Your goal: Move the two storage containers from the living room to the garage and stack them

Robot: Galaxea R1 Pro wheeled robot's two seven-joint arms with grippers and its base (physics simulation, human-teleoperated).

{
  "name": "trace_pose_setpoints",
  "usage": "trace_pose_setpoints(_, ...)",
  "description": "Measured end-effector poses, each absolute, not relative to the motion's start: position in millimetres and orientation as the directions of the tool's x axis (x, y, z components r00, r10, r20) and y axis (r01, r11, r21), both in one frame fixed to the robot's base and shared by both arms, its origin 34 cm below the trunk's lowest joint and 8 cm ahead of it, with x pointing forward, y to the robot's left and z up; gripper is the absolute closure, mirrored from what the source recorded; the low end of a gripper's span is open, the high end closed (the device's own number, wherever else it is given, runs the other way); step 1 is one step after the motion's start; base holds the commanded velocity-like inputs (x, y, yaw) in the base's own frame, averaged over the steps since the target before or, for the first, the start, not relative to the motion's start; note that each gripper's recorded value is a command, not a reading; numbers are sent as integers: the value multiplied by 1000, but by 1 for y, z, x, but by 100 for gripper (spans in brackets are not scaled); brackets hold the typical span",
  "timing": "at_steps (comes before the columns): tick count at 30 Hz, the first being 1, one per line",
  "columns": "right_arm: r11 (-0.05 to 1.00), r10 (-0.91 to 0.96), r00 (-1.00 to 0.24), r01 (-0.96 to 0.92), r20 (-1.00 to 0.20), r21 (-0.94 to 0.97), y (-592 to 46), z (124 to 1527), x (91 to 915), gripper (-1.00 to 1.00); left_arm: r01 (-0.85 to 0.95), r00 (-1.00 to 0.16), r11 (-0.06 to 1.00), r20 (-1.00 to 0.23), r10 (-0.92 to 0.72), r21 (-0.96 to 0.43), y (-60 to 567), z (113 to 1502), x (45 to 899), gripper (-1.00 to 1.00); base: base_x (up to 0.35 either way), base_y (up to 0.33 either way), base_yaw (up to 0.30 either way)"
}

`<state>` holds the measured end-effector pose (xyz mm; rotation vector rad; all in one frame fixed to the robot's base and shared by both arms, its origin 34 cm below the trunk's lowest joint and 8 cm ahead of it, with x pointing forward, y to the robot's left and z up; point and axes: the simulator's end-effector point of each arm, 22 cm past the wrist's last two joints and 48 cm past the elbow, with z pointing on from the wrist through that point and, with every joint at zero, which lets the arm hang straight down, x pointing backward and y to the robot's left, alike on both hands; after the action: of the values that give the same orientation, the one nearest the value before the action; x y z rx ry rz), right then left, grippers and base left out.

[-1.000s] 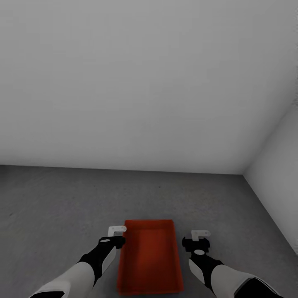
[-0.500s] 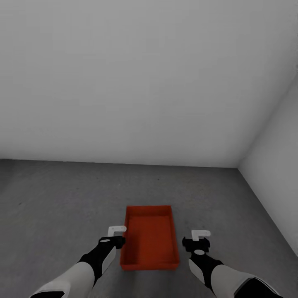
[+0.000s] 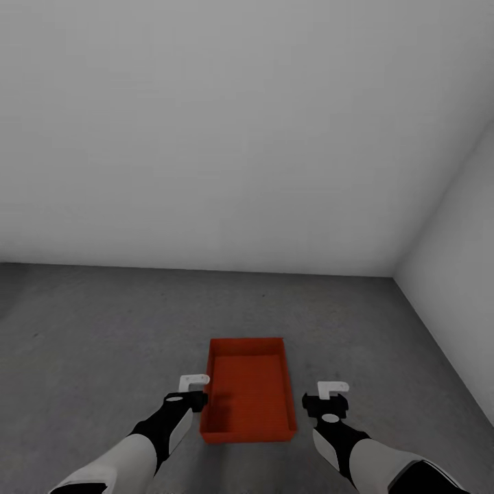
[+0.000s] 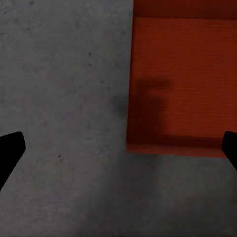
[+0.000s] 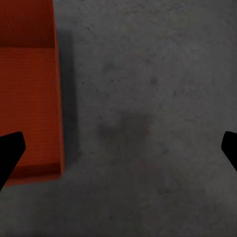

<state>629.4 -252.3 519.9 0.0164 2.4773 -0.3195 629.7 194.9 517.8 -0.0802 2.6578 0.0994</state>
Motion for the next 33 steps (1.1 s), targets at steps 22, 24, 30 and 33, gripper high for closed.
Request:
trace_pose_setpoints(22,970,-65,-801,89,-595,-226,-253,520,629,-100,-72,-886,996,-463,-38,56,194,518,629,-100,0,0,0)
trace_pose_setpoints(24,970,-65,-801,89,-595,-226,-253,520,629,-100,-72,-886,996,-463,-38,56,194,518,629,-100,0,0,0)
trace_pose_setpoints(30,970,-65,-801,89,-595,-226,-253,515,629,-100,-73,-886,996,-463,-39,56,194,513,629,-100,0,0,0)
trace_pose_setpoints(33,970,-65,-801,89,-596,-226,-253,510,629,-100,-73,-886,996,-463,-39,56,194,507,629,-100,0,0,0)
